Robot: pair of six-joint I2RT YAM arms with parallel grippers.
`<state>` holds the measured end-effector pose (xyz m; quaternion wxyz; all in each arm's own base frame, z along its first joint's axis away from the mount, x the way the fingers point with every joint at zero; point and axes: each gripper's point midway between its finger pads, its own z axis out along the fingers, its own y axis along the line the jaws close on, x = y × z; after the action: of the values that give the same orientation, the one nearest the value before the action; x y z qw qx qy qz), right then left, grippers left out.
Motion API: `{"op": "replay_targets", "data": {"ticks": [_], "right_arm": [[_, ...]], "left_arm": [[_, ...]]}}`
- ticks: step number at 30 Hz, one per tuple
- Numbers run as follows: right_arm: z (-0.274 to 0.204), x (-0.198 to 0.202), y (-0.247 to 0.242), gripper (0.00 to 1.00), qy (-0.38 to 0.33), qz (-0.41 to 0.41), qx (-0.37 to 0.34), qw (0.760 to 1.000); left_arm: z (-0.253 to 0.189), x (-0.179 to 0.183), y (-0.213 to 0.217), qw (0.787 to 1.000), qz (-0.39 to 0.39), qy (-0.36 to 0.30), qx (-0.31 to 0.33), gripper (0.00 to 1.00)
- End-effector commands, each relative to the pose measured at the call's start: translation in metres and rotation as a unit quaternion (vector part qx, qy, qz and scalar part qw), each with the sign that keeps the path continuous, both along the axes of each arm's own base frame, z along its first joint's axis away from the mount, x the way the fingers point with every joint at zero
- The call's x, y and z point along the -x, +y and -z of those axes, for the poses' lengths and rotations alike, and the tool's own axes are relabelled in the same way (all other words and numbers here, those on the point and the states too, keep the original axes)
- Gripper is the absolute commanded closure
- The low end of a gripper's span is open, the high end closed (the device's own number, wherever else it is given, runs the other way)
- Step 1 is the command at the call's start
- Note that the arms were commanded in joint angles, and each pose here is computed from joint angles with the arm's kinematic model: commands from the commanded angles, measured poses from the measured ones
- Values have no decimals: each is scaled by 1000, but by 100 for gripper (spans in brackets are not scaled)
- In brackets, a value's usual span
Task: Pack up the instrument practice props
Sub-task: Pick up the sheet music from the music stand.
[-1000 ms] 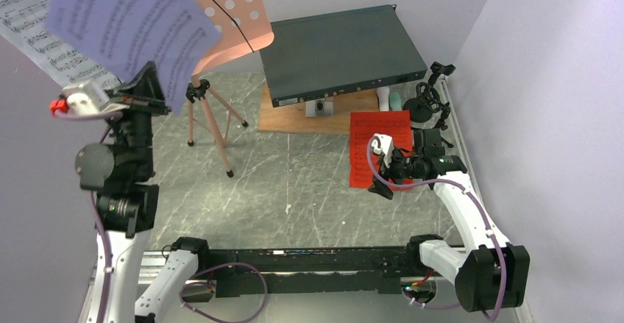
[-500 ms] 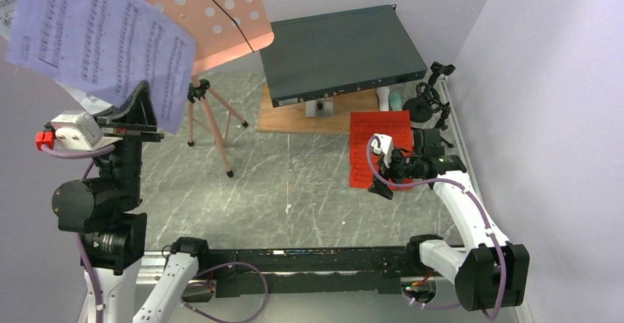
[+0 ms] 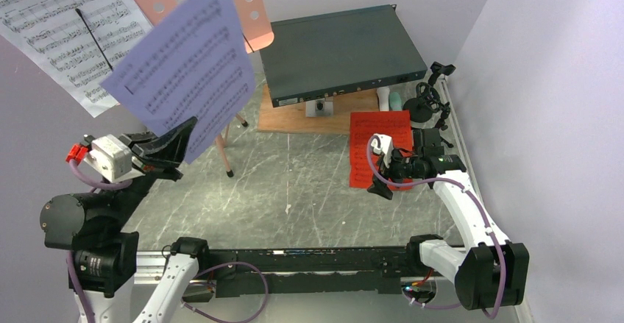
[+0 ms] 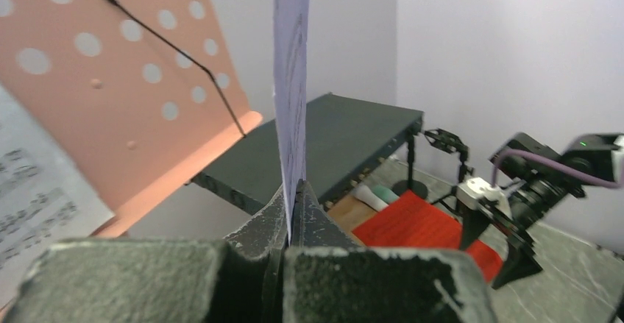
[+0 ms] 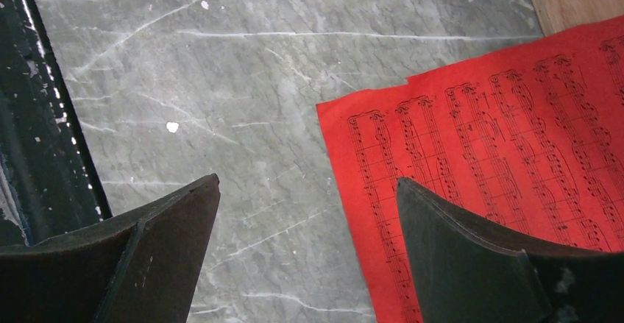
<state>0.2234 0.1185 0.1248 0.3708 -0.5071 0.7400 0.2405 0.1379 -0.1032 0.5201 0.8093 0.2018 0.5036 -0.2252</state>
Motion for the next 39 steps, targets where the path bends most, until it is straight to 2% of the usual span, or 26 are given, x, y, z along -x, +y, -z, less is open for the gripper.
{"op": "replay_targets", "data": {"ticks": [1,7,10,13,25,34,39], "right_arm": [[-9,6,8,7,-7,-24,-27,999],[-20,10,14,7,-8,-36,-53,998],[-26,15,18,7,-9,-48,-68,996],[-34,20,24,7,-11,-63,-90,994],[-78,21,37,6,-19,-96,-159,982],[-172,13,54,6,-38,-148,-244,958],[-201,25,61,6,-21,-169,-299,939]], "left_arm": [[21,3,-28,995,91,34,-31,100],[48,-7,-54,978,188,90,-30,100],[60,-10,-69,958,259,119,-6,100],[75,-16,-75,942,297,156,26,100],[122,-22,-101,916,338,214,27,100],[166,-16,-157,901,355,248,-30,100],[185,-16,-174,895,360,258,-51,100]]}}
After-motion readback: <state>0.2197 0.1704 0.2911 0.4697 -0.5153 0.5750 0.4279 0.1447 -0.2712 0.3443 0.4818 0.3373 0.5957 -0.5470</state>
